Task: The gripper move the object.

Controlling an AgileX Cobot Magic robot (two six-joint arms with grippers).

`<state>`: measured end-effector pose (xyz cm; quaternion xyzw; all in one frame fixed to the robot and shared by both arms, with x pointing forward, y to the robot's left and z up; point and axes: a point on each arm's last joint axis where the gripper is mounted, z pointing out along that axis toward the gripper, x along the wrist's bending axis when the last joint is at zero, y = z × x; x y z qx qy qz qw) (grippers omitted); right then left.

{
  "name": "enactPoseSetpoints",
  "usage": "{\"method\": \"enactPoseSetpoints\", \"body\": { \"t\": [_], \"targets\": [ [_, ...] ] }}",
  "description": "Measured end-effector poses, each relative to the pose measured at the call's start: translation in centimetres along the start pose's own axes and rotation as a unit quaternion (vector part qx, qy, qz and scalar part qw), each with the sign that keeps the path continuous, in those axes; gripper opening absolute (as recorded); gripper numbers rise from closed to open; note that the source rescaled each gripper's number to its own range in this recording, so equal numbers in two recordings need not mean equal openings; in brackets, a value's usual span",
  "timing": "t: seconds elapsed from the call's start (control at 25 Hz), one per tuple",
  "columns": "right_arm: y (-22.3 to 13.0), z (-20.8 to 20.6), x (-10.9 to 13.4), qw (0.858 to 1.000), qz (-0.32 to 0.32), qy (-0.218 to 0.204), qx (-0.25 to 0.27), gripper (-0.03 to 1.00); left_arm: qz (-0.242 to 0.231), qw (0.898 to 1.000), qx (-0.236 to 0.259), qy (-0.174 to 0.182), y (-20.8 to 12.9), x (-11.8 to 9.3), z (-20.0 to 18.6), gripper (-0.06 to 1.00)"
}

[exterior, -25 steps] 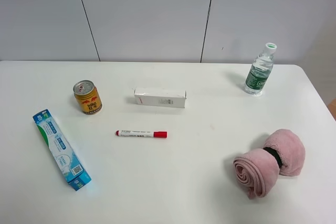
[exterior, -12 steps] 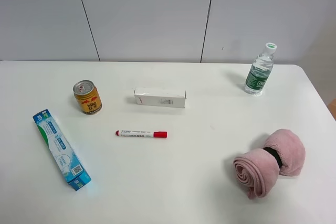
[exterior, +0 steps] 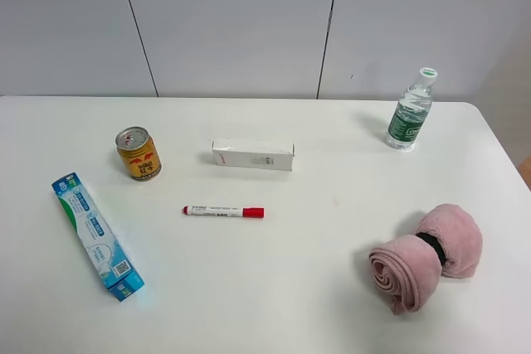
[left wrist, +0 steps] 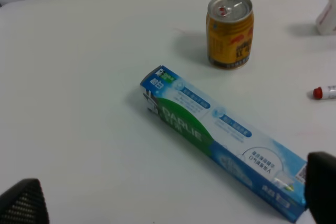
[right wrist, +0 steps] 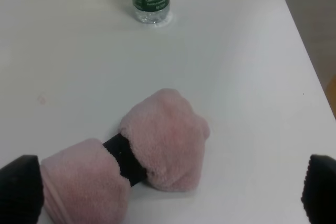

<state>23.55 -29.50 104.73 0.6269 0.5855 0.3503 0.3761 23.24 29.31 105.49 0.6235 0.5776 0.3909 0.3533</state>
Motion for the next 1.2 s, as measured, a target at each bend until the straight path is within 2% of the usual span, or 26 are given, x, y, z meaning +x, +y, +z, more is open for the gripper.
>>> {"method": "enactPoseSetpoints", "body": {
  "t": [0.68, 0.92, 1.2],
  "targets": [
    [0.00, 0.00, 0.00, 1.000, 0.000, 0.000, 0.000, 1.00, -0.002, 1.000, -0.001, 0.001, 0.00, 0.02, -0.01, 1.00],
    [0.00, 0.00, 0.00, 1.000, 0.000, 0.000, 0.000, 1.00, -0.028, 0.999, 0.001, 0.022, -0.05, 0.39, -0.03, 1.00],
    [0.00, 0.00, 0.00, 1.000, 0.000, 0.000, 0.000, 1.00, -0.031, 0.999, 0.002, 0.026, -0.06, 0.47, -0.03, 1.00]
  ]
}}
